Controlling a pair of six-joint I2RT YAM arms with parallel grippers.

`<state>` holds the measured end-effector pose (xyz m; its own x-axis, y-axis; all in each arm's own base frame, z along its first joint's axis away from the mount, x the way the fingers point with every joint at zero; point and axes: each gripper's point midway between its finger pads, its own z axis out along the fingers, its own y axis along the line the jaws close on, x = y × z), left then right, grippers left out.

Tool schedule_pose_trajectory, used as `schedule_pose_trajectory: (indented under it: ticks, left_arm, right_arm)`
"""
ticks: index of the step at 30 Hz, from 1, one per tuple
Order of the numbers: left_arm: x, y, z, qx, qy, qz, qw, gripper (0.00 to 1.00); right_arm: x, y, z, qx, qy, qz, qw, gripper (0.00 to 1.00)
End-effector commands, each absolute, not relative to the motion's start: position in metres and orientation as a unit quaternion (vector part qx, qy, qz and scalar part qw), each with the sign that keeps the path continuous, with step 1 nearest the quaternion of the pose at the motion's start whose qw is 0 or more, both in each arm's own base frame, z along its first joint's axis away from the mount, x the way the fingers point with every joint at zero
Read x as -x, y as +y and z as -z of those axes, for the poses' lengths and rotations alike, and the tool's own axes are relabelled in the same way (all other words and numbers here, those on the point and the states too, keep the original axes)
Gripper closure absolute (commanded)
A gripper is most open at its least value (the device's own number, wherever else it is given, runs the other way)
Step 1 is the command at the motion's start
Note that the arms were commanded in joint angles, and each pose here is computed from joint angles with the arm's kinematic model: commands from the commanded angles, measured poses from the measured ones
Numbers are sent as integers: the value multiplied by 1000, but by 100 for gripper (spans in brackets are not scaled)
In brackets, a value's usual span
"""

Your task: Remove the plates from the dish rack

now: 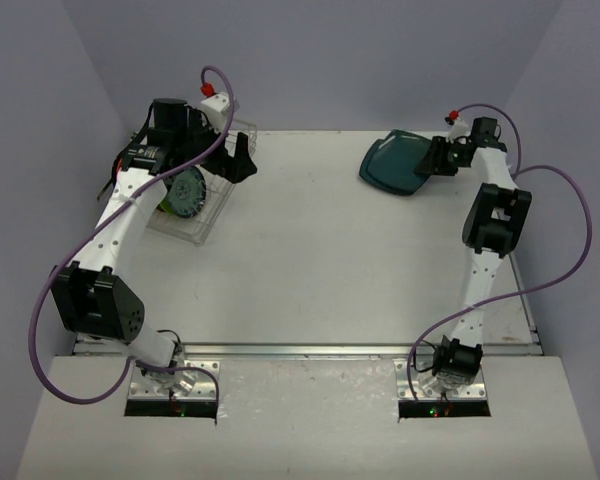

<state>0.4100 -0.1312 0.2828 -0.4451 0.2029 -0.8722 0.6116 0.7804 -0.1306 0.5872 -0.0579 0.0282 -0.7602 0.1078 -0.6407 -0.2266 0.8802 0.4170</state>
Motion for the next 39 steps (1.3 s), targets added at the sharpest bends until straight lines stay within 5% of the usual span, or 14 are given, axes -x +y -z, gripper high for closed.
schedule_pose_trajectory:
  ticks: [1,8,28,39]
  left_arm:
    - [-409,-136,-296,-256,806,231,482,0]
    - [-407,-139,-289,-259,809,239,471,0]
    - [-407,-133,-286,-251,815,228,470,0]
    - [-431,-80,-301,-146,834,153,509,0]
  right_arm:
    - [-613,-79,-45,55,898,-173,401,43]
    - [-620,-92,-40,55,906,-114,404,27]
    - [-629,-33,-36,114,900,-120,403,21]
    - [-619,-60,-109,107,894,-34,434,1]
